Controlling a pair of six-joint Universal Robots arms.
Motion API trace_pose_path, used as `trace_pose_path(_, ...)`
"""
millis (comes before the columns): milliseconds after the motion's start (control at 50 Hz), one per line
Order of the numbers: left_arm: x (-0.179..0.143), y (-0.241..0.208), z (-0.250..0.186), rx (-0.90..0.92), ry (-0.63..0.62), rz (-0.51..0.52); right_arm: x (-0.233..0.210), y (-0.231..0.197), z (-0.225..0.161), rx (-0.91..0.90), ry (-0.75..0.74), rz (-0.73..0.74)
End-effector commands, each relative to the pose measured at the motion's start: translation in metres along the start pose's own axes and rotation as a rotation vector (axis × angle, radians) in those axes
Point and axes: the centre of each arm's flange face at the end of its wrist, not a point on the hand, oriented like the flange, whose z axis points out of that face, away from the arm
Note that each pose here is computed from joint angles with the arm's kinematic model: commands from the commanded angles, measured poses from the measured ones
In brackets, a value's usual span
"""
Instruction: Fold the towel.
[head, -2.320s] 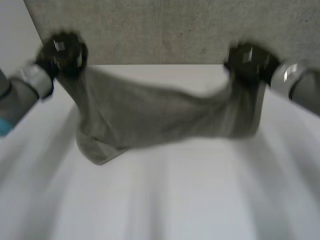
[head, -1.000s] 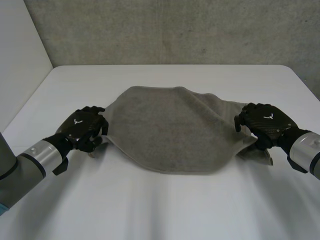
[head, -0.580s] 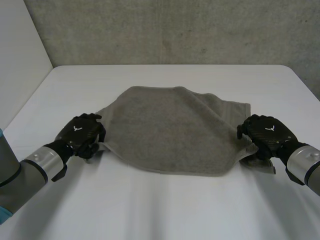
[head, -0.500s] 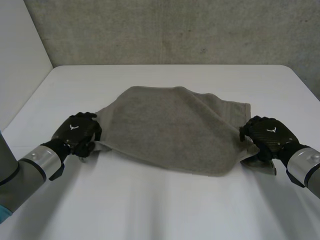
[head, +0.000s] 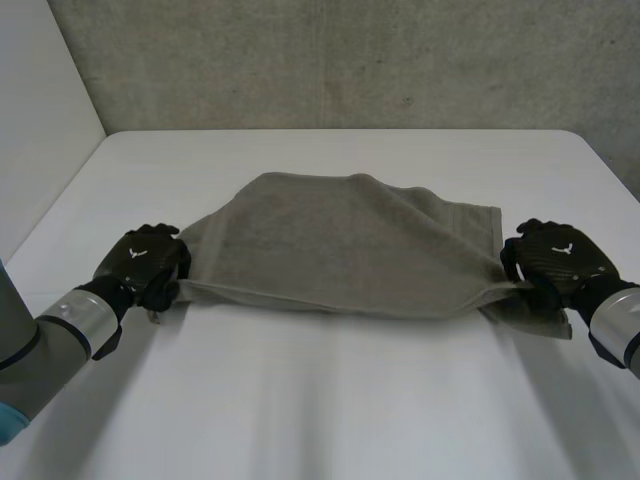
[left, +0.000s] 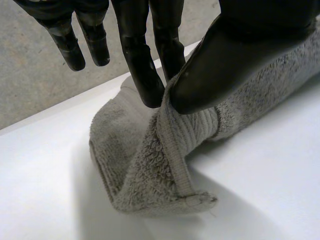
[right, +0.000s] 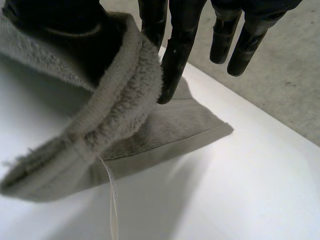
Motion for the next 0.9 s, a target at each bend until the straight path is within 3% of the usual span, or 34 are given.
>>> trace_pose_path(20, -0.002, 0.003, 0.002, -0.003, -0.005, -0.002, 0.004, -0.002, -0.001, 0.011, -0.004, 0.028)
trace_pose_path(700, 0.005, 0.022, 0.004, -0.063, 0.015, -0.026, 0.005, -0.003, 0.001, 0.019, -0.022, 0.032)
trace_pose_path(900, 0.001, 0.034, 0.007, -0.107, -0.011, 0.114, 0.013, 0.0, 0.001, 0.007, 0.003, 0.04)
